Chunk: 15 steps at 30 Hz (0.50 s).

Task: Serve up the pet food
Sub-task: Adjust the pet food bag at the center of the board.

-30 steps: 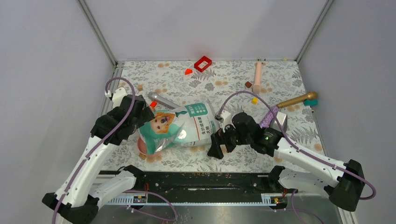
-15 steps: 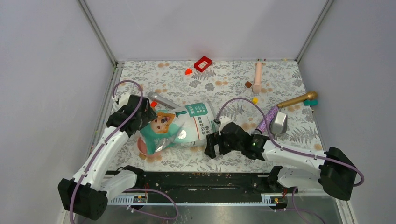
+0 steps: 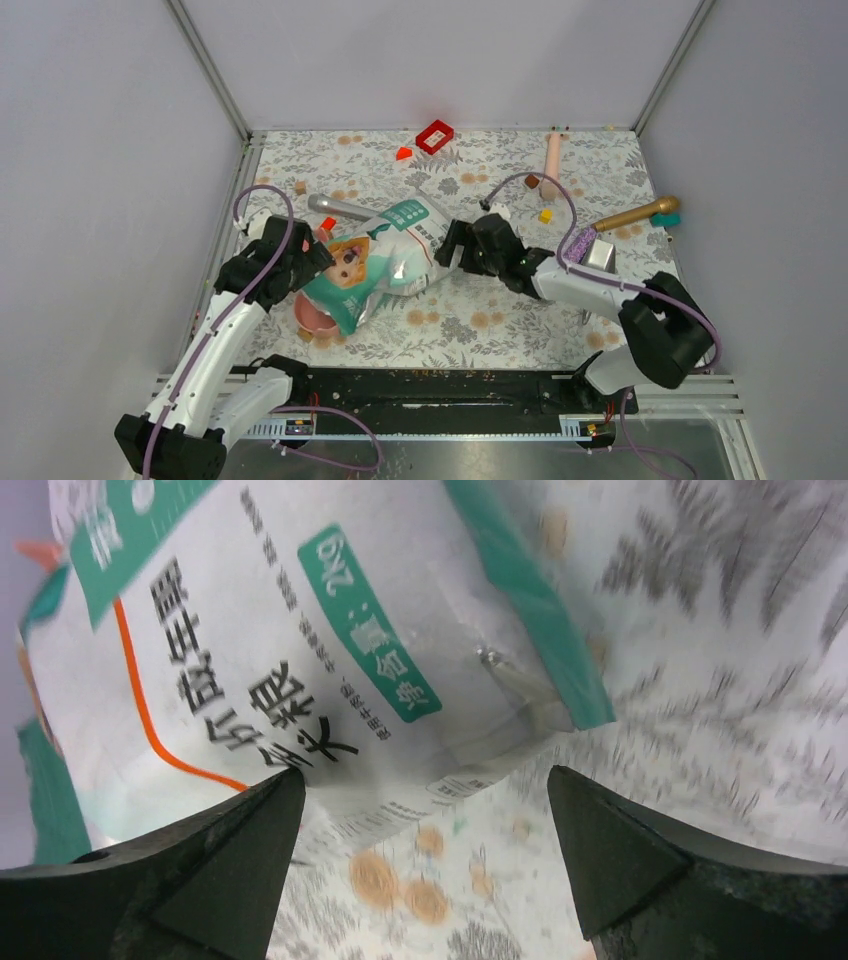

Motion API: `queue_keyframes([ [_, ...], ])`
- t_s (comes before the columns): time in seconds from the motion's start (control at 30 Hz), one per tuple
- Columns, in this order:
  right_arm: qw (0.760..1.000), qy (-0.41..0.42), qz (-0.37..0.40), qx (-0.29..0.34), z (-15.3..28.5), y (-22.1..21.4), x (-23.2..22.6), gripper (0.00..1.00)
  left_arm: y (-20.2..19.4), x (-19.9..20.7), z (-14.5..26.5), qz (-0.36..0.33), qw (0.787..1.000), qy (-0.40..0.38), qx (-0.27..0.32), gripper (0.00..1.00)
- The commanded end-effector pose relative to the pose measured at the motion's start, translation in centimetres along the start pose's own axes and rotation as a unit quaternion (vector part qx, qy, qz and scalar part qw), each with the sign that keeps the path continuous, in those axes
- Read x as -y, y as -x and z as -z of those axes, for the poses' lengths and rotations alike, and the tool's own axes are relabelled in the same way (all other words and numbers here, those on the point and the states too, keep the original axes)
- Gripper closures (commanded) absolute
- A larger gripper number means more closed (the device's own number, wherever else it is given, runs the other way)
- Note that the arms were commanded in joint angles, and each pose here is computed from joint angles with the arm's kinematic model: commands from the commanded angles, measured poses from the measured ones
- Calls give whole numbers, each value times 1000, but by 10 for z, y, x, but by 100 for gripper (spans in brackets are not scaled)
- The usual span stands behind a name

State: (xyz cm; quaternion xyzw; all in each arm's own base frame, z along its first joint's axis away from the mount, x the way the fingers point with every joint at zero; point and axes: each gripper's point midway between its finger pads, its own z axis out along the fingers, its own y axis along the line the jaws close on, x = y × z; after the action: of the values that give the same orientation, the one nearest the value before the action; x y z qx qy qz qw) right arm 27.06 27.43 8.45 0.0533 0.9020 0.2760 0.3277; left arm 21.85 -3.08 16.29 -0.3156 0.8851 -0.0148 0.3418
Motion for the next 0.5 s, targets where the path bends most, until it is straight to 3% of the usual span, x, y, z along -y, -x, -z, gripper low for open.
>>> queue_keyframes([
  [0.0, 992, -6, -15, 124, -18, 103, -13, 0, -18, 17, 8, -9, 997, -65, -46, 1],
  [0.23, 993, 0, -38, 113, -54, 174, 3, 1, -36, 27, 30, -25, 986, -146, -76, 1],
  [0.33, 994, 34, 15, 103, -56, 191, -15, 1, -40, 24, 32, -25, 985, -151, -75, 1],
  [0.47, 984, 42, 112, 130, -12, 197, -21, 0, -43, 11, 28, -14, 989, -132, -66, 1],
])
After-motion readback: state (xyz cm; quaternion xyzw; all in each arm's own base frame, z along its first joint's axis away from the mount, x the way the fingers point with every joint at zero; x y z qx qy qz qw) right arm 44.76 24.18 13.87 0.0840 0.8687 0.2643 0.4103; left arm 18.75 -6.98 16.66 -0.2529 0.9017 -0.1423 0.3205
